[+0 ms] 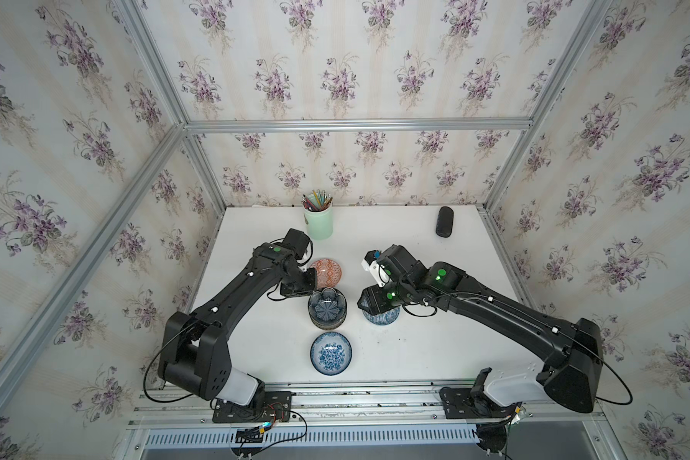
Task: Stack the bowls
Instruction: Place the bowl on the bowl, then pick up the bowl from the center of the board.
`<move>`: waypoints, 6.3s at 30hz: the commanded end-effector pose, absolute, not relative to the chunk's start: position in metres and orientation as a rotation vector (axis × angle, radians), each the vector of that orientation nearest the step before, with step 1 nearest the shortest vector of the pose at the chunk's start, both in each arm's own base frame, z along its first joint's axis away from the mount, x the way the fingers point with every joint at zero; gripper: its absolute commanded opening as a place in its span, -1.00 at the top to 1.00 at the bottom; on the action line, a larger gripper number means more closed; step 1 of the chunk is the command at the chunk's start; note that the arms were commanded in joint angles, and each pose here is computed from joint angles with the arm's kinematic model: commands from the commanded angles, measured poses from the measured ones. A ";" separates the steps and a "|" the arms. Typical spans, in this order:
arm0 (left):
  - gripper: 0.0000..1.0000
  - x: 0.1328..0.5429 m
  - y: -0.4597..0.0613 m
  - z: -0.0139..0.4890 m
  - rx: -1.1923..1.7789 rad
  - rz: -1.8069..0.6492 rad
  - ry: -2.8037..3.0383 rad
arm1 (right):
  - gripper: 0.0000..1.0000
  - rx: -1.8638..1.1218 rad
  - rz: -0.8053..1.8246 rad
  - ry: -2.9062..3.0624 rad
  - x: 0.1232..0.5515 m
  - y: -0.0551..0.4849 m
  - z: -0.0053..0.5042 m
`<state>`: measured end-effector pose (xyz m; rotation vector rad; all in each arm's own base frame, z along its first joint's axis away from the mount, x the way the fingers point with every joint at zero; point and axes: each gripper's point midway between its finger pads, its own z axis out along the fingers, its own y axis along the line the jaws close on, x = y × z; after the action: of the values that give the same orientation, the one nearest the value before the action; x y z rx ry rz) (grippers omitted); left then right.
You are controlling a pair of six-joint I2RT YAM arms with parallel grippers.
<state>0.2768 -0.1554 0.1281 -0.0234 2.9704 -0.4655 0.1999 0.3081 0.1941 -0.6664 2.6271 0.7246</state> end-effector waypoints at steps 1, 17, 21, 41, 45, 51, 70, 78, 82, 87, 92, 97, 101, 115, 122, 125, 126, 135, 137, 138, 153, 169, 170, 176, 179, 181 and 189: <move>0.82 0.279 -0.157 0.130 0.007 -0.467 2.966 | -0.20 -0.659 0.710 2.627 0.201 0.306 0.193; 0.81 0.280 -0.157 0.124 0.022 -0.460 2.993 | -0.21 -0.660 0.704 2.632 0.199 0.304 0.189; 0.80 0.280 -0.157 0.131 0.026 -0.461 2.979 | -0.20 -0.660 0.705 2.634 0.198 0.303 0.189; 0.81 0.249 -0.149 0.123 0.004 -0.498 2.994 | -0.21 -0.655 0.717 2.632 0.198 0.304 0.189; 0.81 0.247 -0.149 0.119 0.000 -0.496 3.003 | -0.21 -0.653 0.716 2.633 0.198 0.303 0.189; 0.80 0.249 -0.149 0.120 0.001 -0.497 3.000 | -0.21 -0.657 0.710 2.635 0.198 0.304 0.189; 0.79 0.245 -0.148 0.129 0.007 -0.509 2.976 | -0.21 -0.658 0.717 2.639 0.200 0.307 0.188; 0.74 0.233 -0.144 0.149 -0.011 -0.531 2.934 | -0.20 -0.650 0.737 2.660 0.194 0.306 0.183; 0.53 0.213 -0.136 0.158 -0.076 -0.554 2.917 | -0.16 -0.642 0.768 2.686 0.185 0.307 0.173; 0.18 0.185 -0.129 0.155 -0.163 -0.608 2.911 | -0.06 -0.653 0.815 2.711 0.170 0.316 0.156; -0.04 0.165 -0.127 0.152 -0.242 -0.696 2.860 | 0.00 -0.685 0.841 2.743 0.150 0.327 0.135; -0.02 0.155 -0.125 0.141 -0.303 -0.732 2.845 | 0.01 -0.684 0.853 2.742 0.146 0.333 0.130; 0.11 0.146 -0.140 0.126 -0.289 -0.830 2.876 | -0.01 -0.673 0.844 2.713 0.150 0.332 0.139; 0.31 0.138 -0.157 0.066 -0.254 -0.698 3.006 | -0.06 -0.657 0.800 2.646 0.159 0.324 0.168; 0.46 0.132 -0.157 0.044 -0.252 -0.651 3.057 | -0.07 -0.656 0.783 2.636 0.159 0.321 0.171; 0.63 0.129 -0.157 0.042 -0.240 -0.636 3.070 | -0.07 -0.660 0.774 2.637 0.159 0.320 0.170; 0.69 0.128 -0.157 0.043 -0.238 -0.635 3.068 | -0.07 -0.660 0.771 2.636 0.160 0.319 0.170; 1.00 0.121 -0.151 0.070 -0.207 -0.627 3.039 | -0.08 -0.674 0.760 2.640 0.160 0.320 0.166; 1.00 0.116 -0.149 0.077 -0.195 -0.635 3.036 | -0.08 -0.674 0.764 2.640 0.160 0.320 0.167; 1.00 0.113 -0.148 0.081 -0.185 -0.641 3.040 | -0.08 -0.676 0.767 2.639 0.159 0.320 0.167; 1.00 0.139 -0.160 0.177 0.121 -0.550 2.988 | -0.09 -0.733 0.815 2.571 0.166 0.338 0.217; 1.00 0.174 -0.195 0.195 0.277 -0.555 2.990 | 0.23 -0.719 0.615 2.638 0.177 0.323 0.200; 1.00 0.173 -0.195 0.194 0.278 -0.557 2.991 | 0.26 -0.719 0.611 2.644 0.177 0.324 0.198; 1.00 0.172 -0.197 0.190 0.281 -0.568 2.996 | 0.45 -0.721 0.605 2.660 0.180 0.331 0.193; 1.00 0.172 -0.198 0.187 0.281 -0.573 3.001 | 0.56 -0.714 0.602 2.658 0.184 0.335 0.193; 1.00 0.172 -0.199 0.185 0.284 -0.574 3.004 | 0.66 -0.716 0.596 2.667 0.185 0.337 0.192; 1.00 0.172 -0.199 0.184 0.287 -0.572 3.005 | 0.97 -0.722 0.565 2.682 0.188 0.339 0.187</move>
<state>0.1722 -0.1925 0.1802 0.2555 3.0197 -0.5203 0.1849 0.3384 0.1849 -0.7238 2.6939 0.5687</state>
